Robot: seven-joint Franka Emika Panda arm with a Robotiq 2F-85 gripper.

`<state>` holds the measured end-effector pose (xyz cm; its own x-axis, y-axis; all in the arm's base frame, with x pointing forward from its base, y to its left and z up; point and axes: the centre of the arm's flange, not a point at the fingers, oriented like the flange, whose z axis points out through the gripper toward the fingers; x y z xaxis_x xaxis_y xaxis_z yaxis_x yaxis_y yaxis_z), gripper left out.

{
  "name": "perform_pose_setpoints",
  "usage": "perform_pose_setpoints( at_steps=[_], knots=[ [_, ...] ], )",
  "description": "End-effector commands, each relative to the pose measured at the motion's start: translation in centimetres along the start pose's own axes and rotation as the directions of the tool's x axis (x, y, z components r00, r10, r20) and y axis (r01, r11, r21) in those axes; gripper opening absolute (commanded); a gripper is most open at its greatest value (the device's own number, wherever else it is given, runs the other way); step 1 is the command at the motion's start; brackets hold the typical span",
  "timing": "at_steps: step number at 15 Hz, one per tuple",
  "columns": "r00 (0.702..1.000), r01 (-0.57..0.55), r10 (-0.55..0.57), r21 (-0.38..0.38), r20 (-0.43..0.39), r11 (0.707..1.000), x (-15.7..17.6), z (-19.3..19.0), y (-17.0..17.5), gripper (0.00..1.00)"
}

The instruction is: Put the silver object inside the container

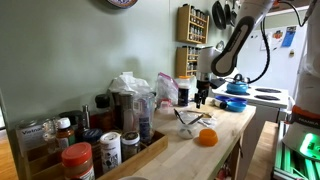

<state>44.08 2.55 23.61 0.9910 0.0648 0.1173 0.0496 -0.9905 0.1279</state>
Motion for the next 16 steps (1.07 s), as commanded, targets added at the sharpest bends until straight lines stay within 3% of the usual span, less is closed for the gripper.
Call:
perform_pose_setpoints(
  at_steps=[1,9,13,16],
  knots=[
    [0.999,0.027,-0.026,-0.023,0.025,0.999,0.9,2.1,-1.0,0.46],
    [0.995,0.067,-0.068,0.016,0.077,0.998,1.5,3.9,-1.6,0.29],
    [0.993,0.082,-0.087,0.062,0.08,0.995,1.9,4.3,-1.3,0.0],
    [0.992,0.085,-0.092,0.088,0.083,0.993,2.0,4.2,-0.9,0.02]
  ],
)
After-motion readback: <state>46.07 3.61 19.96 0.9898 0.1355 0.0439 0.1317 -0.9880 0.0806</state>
